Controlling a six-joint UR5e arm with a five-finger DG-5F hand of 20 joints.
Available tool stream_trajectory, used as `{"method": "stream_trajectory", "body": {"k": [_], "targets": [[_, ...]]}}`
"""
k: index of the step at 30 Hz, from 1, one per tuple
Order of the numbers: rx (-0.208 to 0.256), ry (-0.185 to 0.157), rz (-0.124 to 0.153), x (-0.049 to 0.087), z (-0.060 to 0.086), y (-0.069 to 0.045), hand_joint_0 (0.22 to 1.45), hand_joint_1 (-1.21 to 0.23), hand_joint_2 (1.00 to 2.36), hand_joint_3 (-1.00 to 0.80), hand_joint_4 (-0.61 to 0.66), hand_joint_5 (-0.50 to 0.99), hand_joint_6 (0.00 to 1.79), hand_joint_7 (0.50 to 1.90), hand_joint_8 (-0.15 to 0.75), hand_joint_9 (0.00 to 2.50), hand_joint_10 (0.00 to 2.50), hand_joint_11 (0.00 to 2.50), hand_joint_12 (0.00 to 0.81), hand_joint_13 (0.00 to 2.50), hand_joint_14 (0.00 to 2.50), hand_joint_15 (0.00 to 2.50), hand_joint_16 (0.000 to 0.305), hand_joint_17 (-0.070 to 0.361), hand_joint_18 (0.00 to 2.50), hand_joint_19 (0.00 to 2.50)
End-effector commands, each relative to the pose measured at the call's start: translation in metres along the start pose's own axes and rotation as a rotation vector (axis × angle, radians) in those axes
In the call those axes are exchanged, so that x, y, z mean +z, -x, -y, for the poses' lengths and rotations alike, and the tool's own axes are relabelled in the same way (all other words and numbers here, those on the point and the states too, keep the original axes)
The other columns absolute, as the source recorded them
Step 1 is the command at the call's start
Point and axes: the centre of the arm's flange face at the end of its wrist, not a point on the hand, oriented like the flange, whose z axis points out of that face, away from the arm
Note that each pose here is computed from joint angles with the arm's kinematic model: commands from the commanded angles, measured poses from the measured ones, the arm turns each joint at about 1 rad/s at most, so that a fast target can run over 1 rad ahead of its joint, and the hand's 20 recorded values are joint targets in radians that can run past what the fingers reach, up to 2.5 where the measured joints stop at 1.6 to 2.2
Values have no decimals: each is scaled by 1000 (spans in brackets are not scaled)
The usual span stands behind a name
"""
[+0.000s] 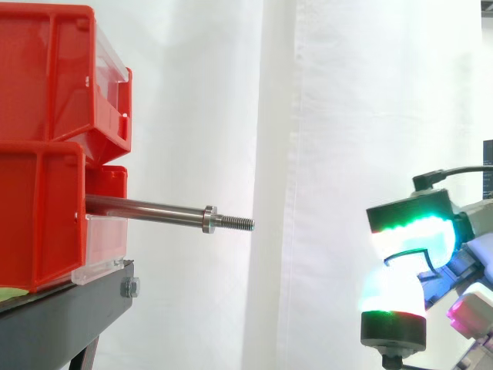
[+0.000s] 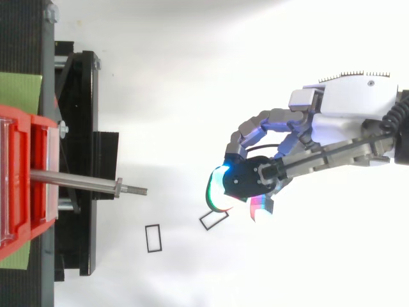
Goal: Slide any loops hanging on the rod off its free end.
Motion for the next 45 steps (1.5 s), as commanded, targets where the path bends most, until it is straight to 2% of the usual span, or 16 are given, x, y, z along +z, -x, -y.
{"method": "stream_trajectory", "body": {"k": [1, 4, 12, 14, 16, 18, 26, 33, 40, 45], "targets": [[0, -1, 1, 0, 0, 0, 583, -540, 1009, -273, 91, -157, 890, 852, 295, 1087, 19, 610, 372, 580, 6, 183, 53, 118, 593, 346], [0, 1, 0, 0, 0, 0, 598, -586, 1010, -224, 61, -146, 882, 891, 294, 1084, 16, 585, 373, 582, 6, 176, 52, 118, 596, 333], [0, 0, -2, 0, 0, 0, 607, -692, 1006, -135, 23, -134, 879, 886, 303, 1093, 17, 580, 387, 611, 7, 164, 56, 125, 661, 299], [0, -2, -2, 0, 1, 0, 615, -709, 1007, -185, 46, -138, 869, 896, 293, 1081, 18, 591, 378, 608, 6, 166, 54, 121, 646, 310], [0, -1, -3, 0, 0, 0, 589, -723, 1012, -316, 23, -144, 861, 922, 255, 1042, 20, 596, 334, 573, 7, 187, 45, 101, 575, 356], [0, -1, -1, 0, 1, 0, 589, -700, 1009, -373, 16, -140, 855, 918, 254, 1045, 20, 591, 335, 573, 6, 181, 45, 101, 575, 358], [0, -2, 1, 0, 0, 1, 586, -625, 1005, -442, 39, -129, 838, 925, 246, 1047, 18, 565, 332, 574, 6, 176, 44, 99, 577, 357], [1, -1, 0, 0, 0, 2, 611, -664, 1009, -376, 7, -121, 834, 966, 238, 1037, 19, 539, 329, 577, 6, 169, 43, 98, 580, 341], [2, 1, 1, 0, -1, 2, 602, -749, 1015, -193, -102, -99, 860, 994, 251, 1085, 18, 514, 338, 632, 7, 167, 46, 103, 652, 311], [1, -1, 2, 0, -1, 2, 598, -784, 1014, -139, -153, -83, 856, 1010, 255, 1130, 17, 510, 353, 657, 5, 152, 49, 111, 698, 285]]}}
